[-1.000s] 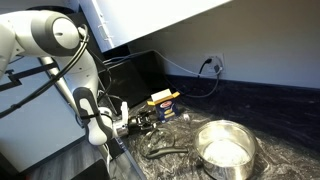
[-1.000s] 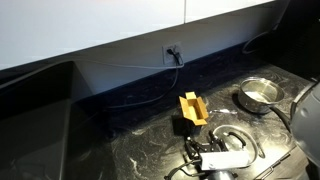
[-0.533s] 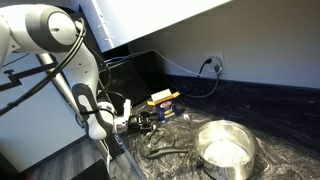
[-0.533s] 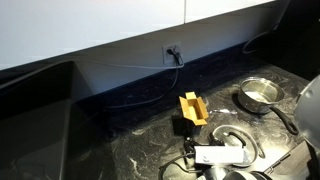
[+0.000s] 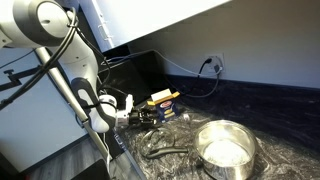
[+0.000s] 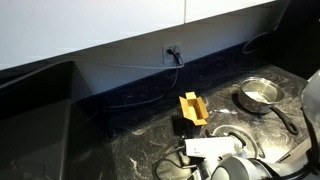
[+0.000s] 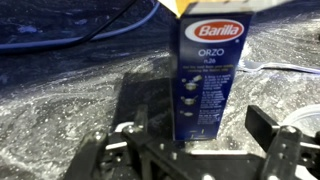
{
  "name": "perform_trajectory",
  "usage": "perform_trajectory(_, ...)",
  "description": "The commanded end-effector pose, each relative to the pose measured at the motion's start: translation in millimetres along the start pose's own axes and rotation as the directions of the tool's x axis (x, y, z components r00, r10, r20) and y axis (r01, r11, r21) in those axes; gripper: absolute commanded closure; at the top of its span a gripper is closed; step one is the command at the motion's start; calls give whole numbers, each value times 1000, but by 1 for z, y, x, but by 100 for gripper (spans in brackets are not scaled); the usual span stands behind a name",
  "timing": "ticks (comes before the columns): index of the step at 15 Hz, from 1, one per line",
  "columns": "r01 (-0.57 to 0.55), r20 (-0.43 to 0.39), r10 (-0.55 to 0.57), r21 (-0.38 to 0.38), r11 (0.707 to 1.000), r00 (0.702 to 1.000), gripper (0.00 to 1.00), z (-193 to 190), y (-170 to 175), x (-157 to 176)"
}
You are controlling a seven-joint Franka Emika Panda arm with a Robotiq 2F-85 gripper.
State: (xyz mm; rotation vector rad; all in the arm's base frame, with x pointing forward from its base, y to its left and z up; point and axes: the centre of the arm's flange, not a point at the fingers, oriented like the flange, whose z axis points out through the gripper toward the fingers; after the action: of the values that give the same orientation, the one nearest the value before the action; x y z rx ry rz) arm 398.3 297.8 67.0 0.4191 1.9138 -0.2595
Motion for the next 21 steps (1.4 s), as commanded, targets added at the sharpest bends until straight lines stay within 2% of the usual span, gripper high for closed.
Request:
perform_trajectory(1, 58, -31, -58, 4, 998, 998, 0, 12, 5, -16)
perform_trajectory(10, 91, -51, -90, 10, 996, 995, 0, 34, 8, -21)
perform_trajectory(11, 89, -51, -88, 10, 996, 995, 25, 35, 8, -21)
perform_trajectory(12, 87, -51, -86, 11, 996, 995, 26, 35, 8, -21)
perform_trajectory(18, 76, -52, -75, 20, 997, 996, 73, 30, 5, -24)
perform_trajectory(19, 71, -50, -70, 24, 997, 996, 78, 28, 4, -26)
perform_trajectory(21, 57, -41, -56, 42, 997, 998, 79, 21, 0, -31)
